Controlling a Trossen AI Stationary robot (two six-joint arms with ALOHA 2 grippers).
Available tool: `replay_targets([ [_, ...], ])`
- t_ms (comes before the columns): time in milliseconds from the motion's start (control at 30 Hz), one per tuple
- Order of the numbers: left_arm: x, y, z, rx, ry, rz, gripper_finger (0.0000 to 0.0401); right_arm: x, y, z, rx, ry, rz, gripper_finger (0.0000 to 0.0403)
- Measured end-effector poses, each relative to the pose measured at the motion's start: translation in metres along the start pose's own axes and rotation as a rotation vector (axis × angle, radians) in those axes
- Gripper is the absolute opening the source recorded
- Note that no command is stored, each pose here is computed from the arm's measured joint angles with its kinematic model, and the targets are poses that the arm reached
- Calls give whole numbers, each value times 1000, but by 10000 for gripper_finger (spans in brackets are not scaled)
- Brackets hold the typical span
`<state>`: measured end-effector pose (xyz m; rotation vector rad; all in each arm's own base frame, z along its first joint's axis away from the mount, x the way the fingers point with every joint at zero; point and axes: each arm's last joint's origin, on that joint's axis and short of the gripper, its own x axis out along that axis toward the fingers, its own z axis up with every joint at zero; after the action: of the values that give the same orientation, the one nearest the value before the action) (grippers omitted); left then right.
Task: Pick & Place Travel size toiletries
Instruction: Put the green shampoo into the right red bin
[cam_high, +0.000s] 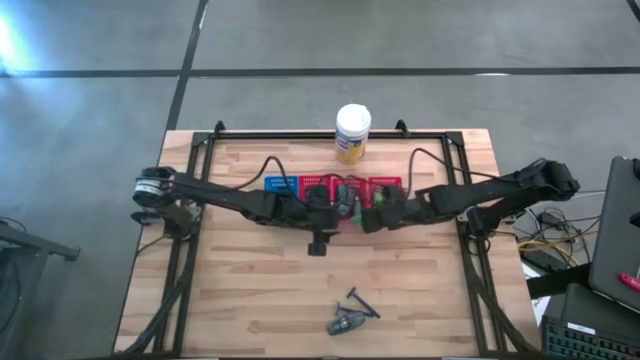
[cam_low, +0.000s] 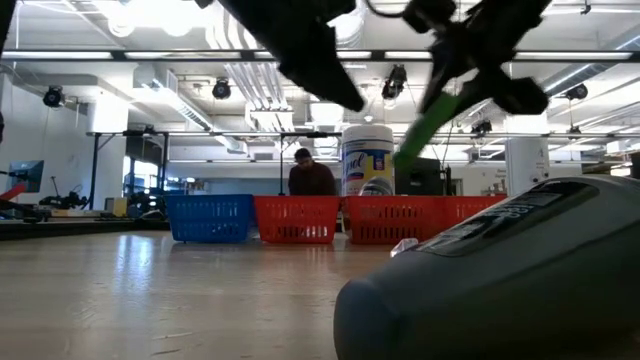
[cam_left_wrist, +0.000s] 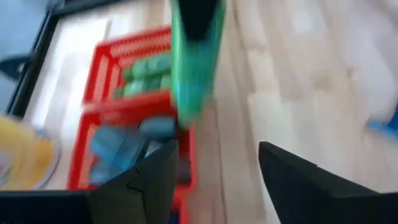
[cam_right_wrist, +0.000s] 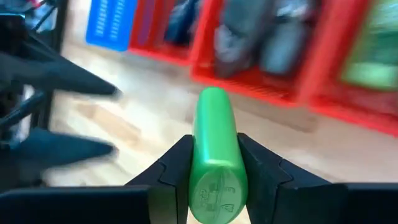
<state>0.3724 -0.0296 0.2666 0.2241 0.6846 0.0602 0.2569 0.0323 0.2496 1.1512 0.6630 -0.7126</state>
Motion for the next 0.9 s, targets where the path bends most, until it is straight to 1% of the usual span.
replay_targets([
  [133,-20,6,-2,-20,54,22,232,-18,-11,1,17,-100,-68,99],
  [167,-27,7,-1,-28,48,24,232,-23,-14,2,22,-143,-84,99],
  [233,-35,9,1,-46,37,25,233,-34,-17,4,43,-242,-79,99],
  [333,-39,9,-2,-68,41,27,234,-39,-26,2,-3,-368,-155,99],
  [433,-39,9,-11,-95,75,34,234,-30,-31,-2,-78,-406,-239,99],
  [533,-37,7,-22,-150,127,29,234,-11,-32,-7,-157,-394,-317,99],
  [667,-34,3,-33,-204,182,1,234,11,-36,-13,-207,-414,-417,103],
  [767,-34,1,-40,-246,199,-45,234,27,-40,-14,-235,-462,-494,119],
  [900,-34,-1,-47,-267,224,-57,234,44,-44,-13,-242,-450,-563,154],
])
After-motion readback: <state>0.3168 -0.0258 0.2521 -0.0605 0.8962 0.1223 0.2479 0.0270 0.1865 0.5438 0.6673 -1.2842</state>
